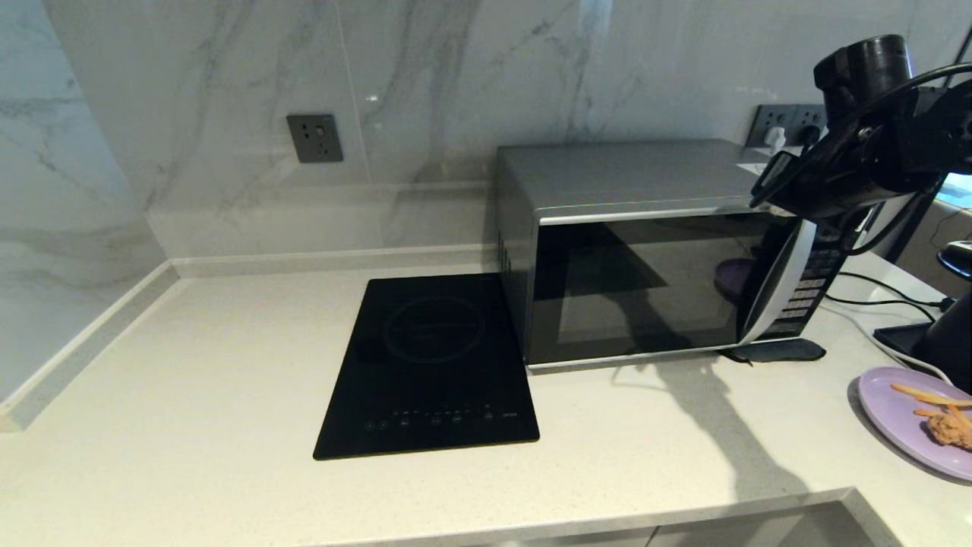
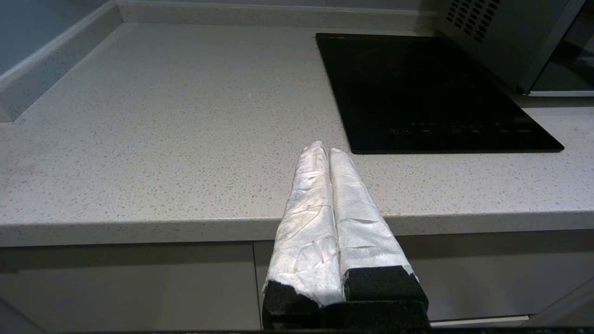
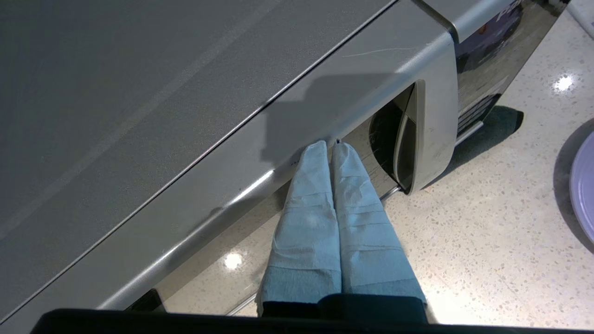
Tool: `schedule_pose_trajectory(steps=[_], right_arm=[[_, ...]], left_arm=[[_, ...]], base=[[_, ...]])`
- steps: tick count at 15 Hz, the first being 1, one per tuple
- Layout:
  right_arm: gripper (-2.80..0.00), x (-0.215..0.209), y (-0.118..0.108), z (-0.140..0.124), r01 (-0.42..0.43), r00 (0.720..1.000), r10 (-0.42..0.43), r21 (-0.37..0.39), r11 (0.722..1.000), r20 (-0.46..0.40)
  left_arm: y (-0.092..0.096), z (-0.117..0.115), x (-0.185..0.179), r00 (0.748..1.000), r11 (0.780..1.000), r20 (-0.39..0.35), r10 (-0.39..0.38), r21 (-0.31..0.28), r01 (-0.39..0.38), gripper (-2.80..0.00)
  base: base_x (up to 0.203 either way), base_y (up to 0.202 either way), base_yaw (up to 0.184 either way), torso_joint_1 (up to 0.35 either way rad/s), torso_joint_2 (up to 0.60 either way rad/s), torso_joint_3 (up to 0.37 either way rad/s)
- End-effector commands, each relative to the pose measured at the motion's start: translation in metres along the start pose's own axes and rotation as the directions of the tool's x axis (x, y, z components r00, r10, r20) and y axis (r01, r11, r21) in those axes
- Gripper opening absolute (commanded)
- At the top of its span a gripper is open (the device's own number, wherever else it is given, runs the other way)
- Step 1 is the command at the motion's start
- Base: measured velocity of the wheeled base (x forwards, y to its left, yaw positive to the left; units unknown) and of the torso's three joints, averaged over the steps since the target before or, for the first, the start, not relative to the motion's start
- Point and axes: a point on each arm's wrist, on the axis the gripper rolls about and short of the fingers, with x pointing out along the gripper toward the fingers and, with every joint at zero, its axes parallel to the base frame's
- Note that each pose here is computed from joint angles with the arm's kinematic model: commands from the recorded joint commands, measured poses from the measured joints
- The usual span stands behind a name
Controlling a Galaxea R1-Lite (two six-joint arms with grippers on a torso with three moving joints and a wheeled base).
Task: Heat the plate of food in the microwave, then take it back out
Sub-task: Close the microwave oven
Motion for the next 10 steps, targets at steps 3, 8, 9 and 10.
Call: schedule_pose_trajectory(steps=[3, 8, 9, 10], right_arm=[[-2.80, -0.037, -0.008, 0.007, -0.048, 0.999, 0.048, 0.005, 0.999, -0.017], [-2.80, -0.109, -0.005, -0.013, -0.180, 0.978, 0.174, -0.044, 0.983, -0.116], [-2.80, -0.119, -0.003, -0.019, -0.206, 0.971, 0.197, -0.055, 0.977, -0.132], [-2.80, -0.127, 0.001, -0.025, -0.231, 0.964, 0.219, -0.067, 0.971, -0.148]], left_arm=[[0.000, 0.000, 0.000, 1.000, 1.000, -0.001, 0.001, -0.001, -0.001, -2.80], [0.000, 0.000, 0.000, 1.000, 1.000, -0.001, 0.001, 0.000, -0.001, -2.80], [0.000, 0.000, 0.000, 1.000, 1.000, -0.001, 0.001, 0.000, -0.001, -2.80], [0.000, 0.000, 0.000, 1.000, 1.000, -0.001, 0.001, 0.000, -0.001, -2.80]], base=[[0.000, 0.000, 0.000, 0.000, 0.00, 0.000], [0.000, 0.000, 0.000, 0.000, 0.00, 0.000], [0.000, 0.000, 0.000, 0.000, 0.00, 0.000], [0.000, 0.000, 0.000, 0.000, 0.00, 0.000]])
